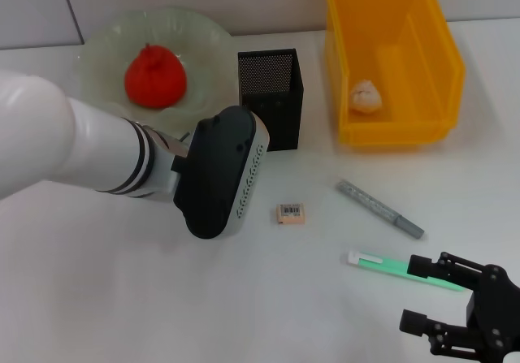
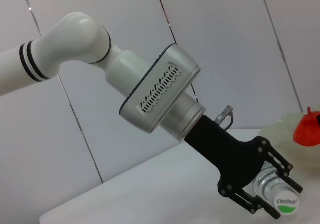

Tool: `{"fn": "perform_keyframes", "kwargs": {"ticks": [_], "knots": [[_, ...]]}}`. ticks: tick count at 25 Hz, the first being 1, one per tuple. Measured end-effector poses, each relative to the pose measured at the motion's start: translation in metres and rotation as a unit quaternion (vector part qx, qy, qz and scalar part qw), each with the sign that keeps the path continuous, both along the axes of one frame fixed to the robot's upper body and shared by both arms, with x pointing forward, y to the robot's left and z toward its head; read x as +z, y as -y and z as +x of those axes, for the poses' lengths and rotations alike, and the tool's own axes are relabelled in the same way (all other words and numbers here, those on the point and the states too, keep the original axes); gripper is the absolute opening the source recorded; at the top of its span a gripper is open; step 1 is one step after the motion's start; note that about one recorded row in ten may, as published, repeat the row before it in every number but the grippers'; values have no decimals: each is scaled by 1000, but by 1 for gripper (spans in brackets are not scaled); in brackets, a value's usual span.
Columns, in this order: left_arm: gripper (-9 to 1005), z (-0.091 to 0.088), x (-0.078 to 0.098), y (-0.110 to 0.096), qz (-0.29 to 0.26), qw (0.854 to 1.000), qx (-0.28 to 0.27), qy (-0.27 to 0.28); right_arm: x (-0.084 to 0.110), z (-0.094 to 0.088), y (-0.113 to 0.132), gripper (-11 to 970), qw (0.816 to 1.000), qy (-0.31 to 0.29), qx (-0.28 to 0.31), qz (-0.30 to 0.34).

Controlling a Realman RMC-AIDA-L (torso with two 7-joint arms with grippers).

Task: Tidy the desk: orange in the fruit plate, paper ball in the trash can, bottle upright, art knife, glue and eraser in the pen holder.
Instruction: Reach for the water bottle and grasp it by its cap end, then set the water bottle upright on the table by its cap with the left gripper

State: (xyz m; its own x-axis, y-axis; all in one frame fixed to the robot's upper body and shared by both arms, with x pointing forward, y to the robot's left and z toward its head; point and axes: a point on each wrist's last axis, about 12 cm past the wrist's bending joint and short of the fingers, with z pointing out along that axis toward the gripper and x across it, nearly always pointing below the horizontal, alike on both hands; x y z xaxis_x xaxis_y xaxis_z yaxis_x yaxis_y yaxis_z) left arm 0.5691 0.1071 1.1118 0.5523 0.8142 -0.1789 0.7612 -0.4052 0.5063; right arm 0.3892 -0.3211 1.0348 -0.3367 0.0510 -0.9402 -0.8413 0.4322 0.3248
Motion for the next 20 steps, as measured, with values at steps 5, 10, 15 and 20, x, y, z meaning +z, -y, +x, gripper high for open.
{"fn": "perform_keyframes", "kwargs": {"ticks": [5, 10, 15, 20], "knots": [[579, 1, -4, 0, 9, 1000, 0, 6, 0, 1, 0, 809, 1000, -1, 3, -1], [490, 1, -7, 1, 19, 1000, -5, 19, 0, 1, 0, 809, 1000, -3, 3, -2], [459, 1, -7, 2, 24, 999, -6, 23, -2, 1, 0, 809, 1000, -6, 1, -3], [433, -5, 9, 5, 5, 1000, 4, 9, -2, 0, 0, 809, 1000, -7, 1, -2]]}}
